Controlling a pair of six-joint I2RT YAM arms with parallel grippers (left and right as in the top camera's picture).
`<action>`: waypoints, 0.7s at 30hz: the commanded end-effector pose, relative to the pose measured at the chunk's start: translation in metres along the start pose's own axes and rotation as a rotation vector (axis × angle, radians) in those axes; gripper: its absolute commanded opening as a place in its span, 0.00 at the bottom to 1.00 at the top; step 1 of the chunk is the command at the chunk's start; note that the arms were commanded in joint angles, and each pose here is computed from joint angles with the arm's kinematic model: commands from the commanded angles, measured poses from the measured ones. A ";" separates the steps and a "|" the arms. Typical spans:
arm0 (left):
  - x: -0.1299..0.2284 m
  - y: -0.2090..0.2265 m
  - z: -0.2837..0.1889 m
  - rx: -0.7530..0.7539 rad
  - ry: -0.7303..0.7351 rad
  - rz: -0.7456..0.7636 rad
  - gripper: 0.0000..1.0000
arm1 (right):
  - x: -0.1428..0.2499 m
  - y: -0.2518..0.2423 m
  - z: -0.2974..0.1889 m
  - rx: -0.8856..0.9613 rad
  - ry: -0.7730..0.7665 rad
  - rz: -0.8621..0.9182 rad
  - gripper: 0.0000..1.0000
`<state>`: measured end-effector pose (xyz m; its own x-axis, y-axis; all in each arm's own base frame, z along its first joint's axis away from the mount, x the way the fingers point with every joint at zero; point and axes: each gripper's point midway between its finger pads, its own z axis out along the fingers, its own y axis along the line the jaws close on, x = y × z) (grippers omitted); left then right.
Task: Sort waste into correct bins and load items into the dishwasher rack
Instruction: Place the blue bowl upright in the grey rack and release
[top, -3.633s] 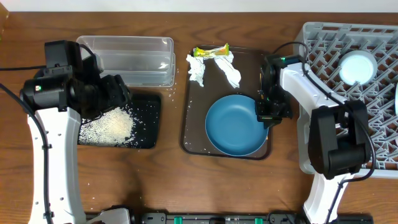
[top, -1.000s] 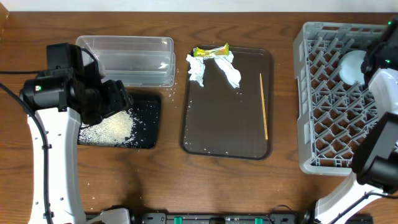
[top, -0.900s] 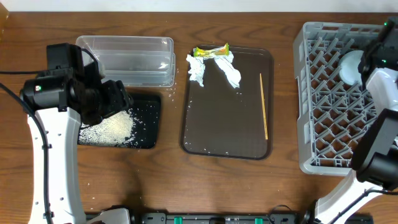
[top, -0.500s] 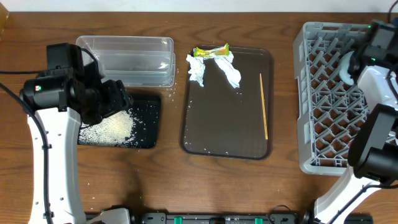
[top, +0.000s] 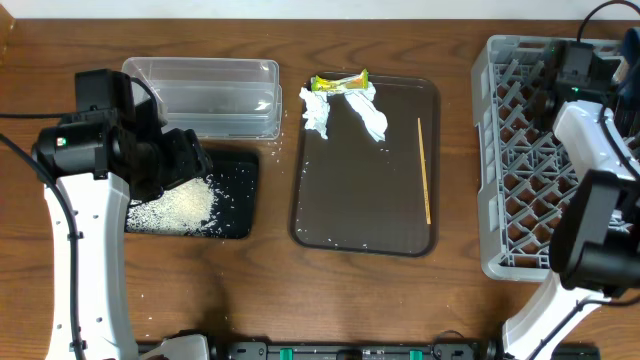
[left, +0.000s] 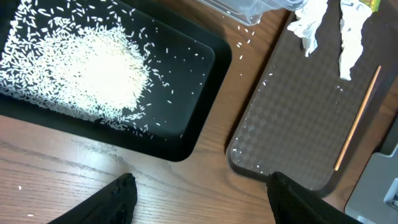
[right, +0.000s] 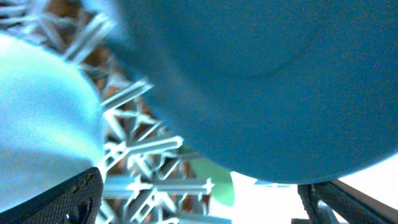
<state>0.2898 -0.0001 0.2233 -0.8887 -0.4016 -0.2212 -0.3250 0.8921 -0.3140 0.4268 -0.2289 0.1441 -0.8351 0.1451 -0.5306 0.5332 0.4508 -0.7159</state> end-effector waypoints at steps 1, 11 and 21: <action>0.001 0.003 -0.001 -0.012 0.001 -0.001 0.70 | -0.023 0.015 -0.040 -0.319 -0.068 0.088 0.99; 0.001 0.003 -0.001 -0.013 0.001 0.000 0.70 | 0.009 0.098 -0.195 -1.220 0.047 0.017 0.70; 0.001 0.003 -0.001 -0.013 0.001 0.000 0.70 | 0.090 0.114 -0.252 -1.271 0.285 -0.235 0.47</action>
<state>0.2897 0.0005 0.2231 -0.8885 -0.4018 -0.2217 -0.3262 0.8927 -0.3109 0.3857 0.0392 0.1302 -0.9621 0.0724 -0.2627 0.0236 0.9825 0.1846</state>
